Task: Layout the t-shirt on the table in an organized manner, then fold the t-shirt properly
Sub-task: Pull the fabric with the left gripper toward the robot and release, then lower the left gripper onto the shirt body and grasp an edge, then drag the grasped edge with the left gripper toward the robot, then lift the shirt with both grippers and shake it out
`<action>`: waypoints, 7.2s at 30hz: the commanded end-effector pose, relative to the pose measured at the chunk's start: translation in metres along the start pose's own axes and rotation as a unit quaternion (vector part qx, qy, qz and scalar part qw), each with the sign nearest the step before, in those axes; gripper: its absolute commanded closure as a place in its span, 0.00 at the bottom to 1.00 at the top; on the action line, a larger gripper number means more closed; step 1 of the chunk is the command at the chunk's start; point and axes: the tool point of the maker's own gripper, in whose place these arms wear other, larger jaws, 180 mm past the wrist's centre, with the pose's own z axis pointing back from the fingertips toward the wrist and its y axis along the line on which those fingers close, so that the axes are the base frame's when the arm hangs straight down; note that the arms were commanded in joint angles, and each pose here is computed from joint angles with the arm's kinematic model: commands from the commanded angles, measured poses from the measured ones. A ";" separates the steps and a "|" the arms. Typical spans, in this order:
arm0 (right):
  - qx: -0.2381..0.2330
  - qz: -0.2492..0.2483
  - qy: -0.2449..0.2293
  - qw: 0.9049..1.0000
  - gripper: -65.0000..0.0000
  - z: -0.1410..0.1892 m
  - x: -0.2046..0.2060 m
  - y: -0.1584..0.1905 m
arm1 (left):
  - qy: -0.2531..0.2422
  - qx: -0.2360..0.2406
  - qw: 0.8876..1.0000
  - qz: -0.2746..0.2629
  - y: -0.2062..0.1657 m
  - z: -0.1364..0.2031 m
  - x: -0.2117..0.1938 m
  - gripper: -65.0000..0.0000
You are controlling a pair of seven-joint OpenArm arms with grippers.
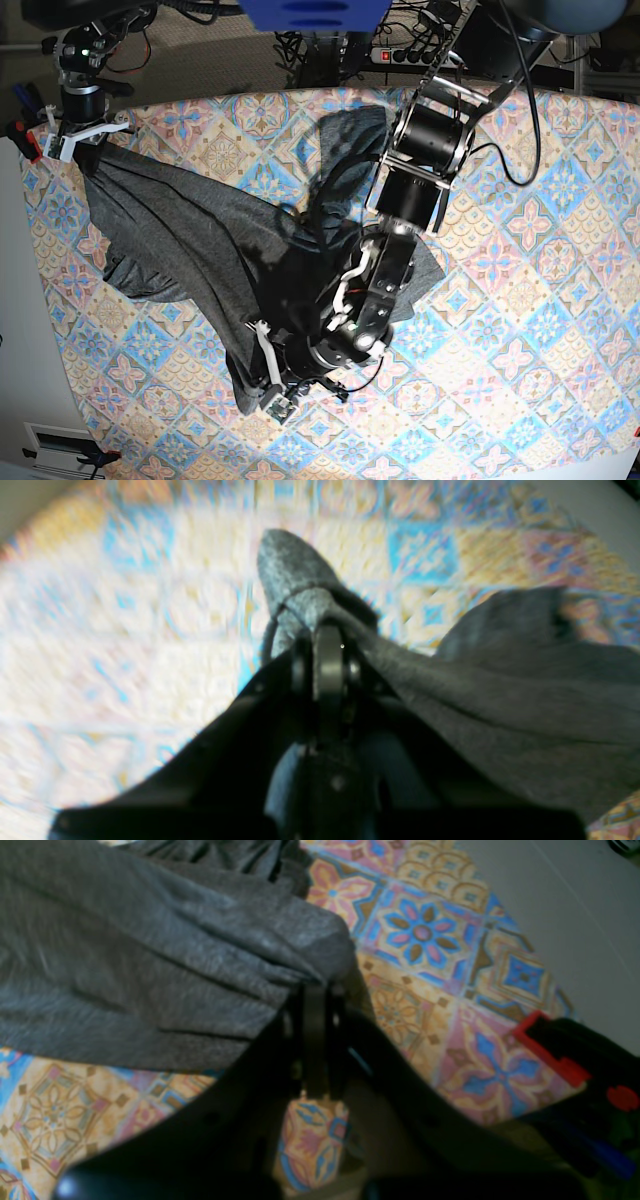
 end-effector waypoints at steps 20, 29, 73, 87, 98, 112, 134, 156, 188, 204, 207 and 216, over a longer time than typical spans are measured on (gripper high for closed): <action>0.002 -0.010 -0.081 0.997 1.00 -0.020 0.052 0.004 | 0.039 0.135 0.990 -0.022 0.022 0.197 -0.117 1.00; 0.002 -0.009 -0.077 0.997 1.00 -0.019 0.049 0.003 | 0.085 0.166 0.980 0.071 0.000 0.255 -0.214 1.00; -0.026 -0.074 -0.018 0.997 1.00 -0.031 -0.003 -0.009 | 0.021 0.174 0.983 0.063 0.006 0.260 -0.194 0.49; -0.026 -0.069 -0.012 0.997 1.00 -0.027 -0.007 -0.010 | 0.122 0.193 0.973 0.047 0.075 0.201 -0.129 0.48; -0.026 -0.069 -0.012 0.997 1.00 -0.027 -0.007 -0.010 | 0.190 0.133 0.965 0.124 0.063 0.154 -0.166 0.48; -0.027 -0.069 -0.011 0.997 1.00 -0.026 -0.008 -0.010 | 0.200 0.059 0.966 0.153 0.034 0.092 -0.193 0.49; -0.027 -0.068 -0.011 0.997 1.00 -0.026 -0.008 -0.010 | 0.138 0.087 0.981 0.107 0.025 0.125 -0.155 1.00; -0.026 -0.068 -0.015 0.997 1.00 -0.027 -0.006 -0.010 | 0.249 0.137 0.948 0.140 -0.037 0.280 -0.286 1.00; 0.038 -0.018 -0.054 0.998 1.00 -0.052 0.042 0.025 | 0.187 0.169 0.965 0.066 0.031 0.244 -0.211 1.00; 0.057 0.096 -0.110 0.988 1.00 -0.113 0.235 0.030 | 0.117 0.238 0.963 0.052 0.165 0.197 -0.032 1.00; 0.068 0.103 -0.109 0.986 1.00 -0.124 0.254 0.036 | 0.112 0.227 0.965 0.073 0.182 0.181 -0.009 1.00; 0.094 0.090 -0.129 0.983 1.00 -0.150 0.319 0.042 | 0.064 0.249 0.962 0.086 0.242 0.168 0.066 1.00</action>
